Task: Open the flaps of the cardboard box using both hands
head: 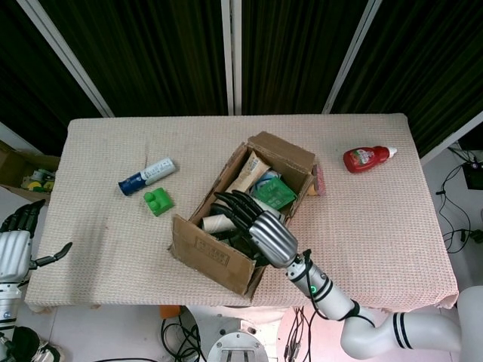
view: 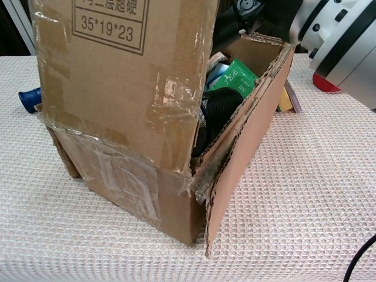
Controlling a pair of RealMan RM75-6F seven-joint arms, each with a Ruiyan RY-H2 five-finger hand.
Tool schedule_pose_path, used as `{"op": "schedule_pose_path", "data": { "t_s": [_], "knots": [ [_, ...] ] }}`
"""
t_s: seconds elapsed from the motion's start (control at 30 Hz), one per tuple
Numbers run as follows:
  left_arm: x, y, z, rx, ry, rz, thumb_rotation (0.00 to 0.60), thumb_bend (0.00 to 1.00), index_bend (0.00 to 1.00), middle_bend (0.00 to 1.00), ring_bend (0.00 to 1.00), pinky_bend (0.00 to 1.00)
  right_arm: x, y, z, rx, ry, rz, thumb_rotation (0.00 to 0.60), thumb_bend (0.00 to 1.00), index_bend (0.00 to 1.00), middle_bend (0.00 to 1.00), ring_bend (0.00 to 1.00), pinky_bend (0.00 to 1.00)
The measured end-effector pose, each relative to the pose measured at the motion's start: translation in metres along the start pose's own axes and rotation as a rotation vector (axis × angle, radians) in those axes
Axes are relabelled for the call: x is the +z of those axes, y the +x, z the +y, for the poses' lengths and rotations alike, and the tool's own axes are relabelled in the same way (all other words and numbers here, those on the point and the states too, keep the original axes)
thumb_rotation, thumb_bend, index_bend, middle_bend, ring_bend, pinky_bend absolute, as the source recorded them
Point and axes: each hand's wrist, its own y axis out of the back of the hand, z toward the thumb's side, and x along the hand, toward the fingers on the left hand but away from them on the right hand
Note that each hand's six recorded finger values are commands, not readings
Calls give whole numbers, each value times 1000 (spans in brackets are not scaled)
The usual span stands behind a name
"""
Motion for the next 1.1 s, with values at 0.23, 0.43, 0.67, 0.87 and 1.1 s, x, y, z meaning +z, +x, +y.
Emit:
{"op": "schedule_pose_path", "data": {
  "t_s": [0.23,0.43,0.67,0.87,1.1],
  "knots": [
    [-1,0,-2,-5,0,4,299,170,63,106,85,185,6,2,-11,45,-148,-15,600,0,0,0,0,0],
    [-2,0,-2,-5,-2,4,301,170,63,106,85,184,8,4,-19,89,-214,-35,600,0,0,0,0,0],
    [-2,0,-4,-13,-3,6,297,169,63,104,85,184,7,6,-29,152,-231,-65,600,0,0,0,0,0],
    [-2,0,-4,-14,-3,6,298,170,63,100,85,185,6,7,-33,182,-188,-70,600,0,0,0,0,0],
    [-3,0,-4,-12,-4,6,301,170,63,100,85,185,6,8,-27,159,-163,-72,600,0,0,0,0,0]
  ]
}}
